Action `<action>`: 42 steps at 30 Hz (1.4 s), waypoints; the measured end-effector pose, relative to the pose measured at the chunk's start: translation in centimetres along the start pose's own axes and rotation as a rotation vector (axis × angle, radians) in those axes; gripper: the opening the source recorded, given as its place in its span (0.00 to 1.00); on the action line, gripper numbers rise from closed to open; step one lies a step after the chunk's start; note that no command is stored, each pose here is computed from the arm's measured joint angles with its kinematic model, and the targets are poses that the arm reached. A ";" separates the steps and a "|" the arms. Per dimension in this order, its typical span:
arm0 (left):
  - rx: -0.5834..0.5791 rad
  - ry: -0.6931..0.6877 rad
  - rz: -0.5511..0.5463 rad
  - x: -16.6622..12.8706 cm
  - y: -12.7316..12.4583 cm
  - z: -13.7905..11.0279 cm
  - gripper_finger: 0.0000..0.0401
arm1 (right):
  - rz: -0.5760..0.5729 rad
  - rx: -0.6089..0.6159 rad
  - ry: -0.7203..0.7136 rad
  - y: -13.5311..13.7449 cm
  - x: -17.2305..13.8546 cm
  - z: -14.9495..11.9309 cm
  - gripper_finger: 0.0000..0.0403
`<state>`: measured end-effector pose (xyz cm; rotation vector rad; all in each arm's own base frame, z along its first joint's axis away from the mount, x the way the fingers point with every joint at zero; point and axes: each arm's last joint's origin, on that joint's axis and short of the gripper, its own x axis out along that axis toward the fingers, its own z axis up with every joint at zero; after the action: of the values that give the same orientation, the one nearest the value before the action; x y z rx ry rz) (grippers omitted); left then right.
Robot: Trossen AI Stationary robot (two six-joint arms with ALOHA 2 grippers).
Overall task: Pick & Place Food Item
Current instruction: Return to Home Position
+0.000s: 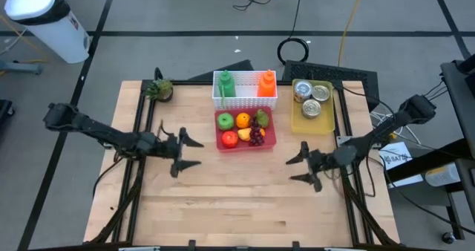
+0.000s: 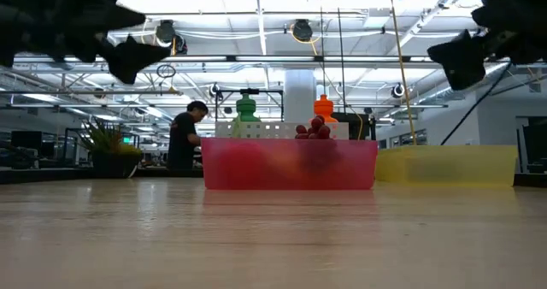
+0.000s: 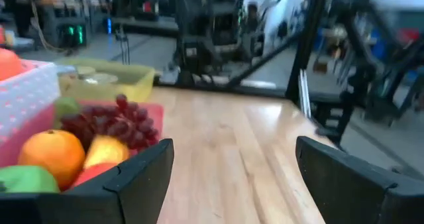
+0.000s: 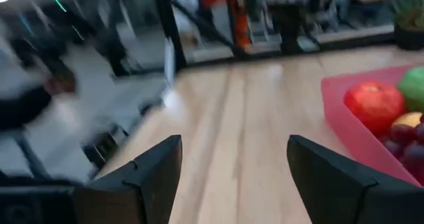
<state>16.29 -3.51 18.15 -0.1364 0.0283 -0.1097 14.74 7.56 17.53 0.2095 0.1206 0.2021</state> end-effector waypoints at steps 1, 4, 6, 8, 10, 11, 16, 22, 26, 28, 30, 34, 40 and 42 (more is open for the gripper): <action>-0.005 -0.027 -0.006 -0.5 0.4 -0.2 0.81 | 0.027 0.024 -0.044 -0.6 -0.5 -0.4 0.63; -0.022 -0.111 -0.034 -1.9 1.2 -0.5 0.81 | 0.052 0.071 -0.170 -1.8 -1.6 -0.1 0.63; -0.045 -0.094 -0.023 -2.4 1.8 -0.7 0.81 | 0.023 0.072 -0.194 -2.4 -2.0 0.3 0.63; -0.052 -0.083 -0.037 -2.8 2.1 -0.6 0.81 | 0.019 0.062 -0.178 -2.8 -2.3 0.3 0.64; -0.047 -0.093 -0.068 -3.2 2.2 -0.2 0.81 | 0.039 0.042 -0.201 -3.0 -2.5 0.7 0.64; -0.042 -0.086 -0.074 -3.5 2.3 -0.2 0.81 | 0.066 0.028 -0.233 -2.9 -2.8 1.1 0.64; -0.025 -0.039 -0.064 -4.8 2.6 -0.6 0.81 | 0.181 -0.044 -0.272 -2.9 -3.8 1.7 0.64; -0.027 0.013 -0.030 -6.3 2.7 -1.3 0.81 | 0.100 -0.051 -0.205 -3.6 -4.7 1.1 0.63; -0.009 -0.041 -0.039 -6.8 2.5 -0.9 0.81 | 0.010 -0.048 -0.160 -4.3 -5.3 0.5 0.63; 0.006 -0.057 -0.048 -6.9 2.4 -0.7 0.81 | -0.011 -0.050 -0.146 -4.5 -5.6 0.3 0.63; 0.008 -0.053 -0.052 -6.9 2.3 -0.8 0.81 | -0.030 -0.052 -0.141 -4.6 -5.8 0.1 0.64; 0.001 -0.049 -0.068 -6.9 2.1 -0.8 0.81 | -0.071 -0.085 -0.122 -4.9 -6.0 -0.1 0.64; 0.051 -0.052 -0.074 -6.9 2.0 -0.8 0.81 | -0.082 -0.124 -0.088 -5.1 -5.9 -0.4 0.64; 0.081 -0.053 -0.072 -6.9 2.0 -0.8 0.81 | -0.081 -0.124 -0.090 -5.0 -5.9 -0.4 0.64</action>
<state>9.63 -0.84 17.21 -0.0593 -0.0337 -0.1793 9.93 1.56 16.64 0.0898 0.0271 0.1185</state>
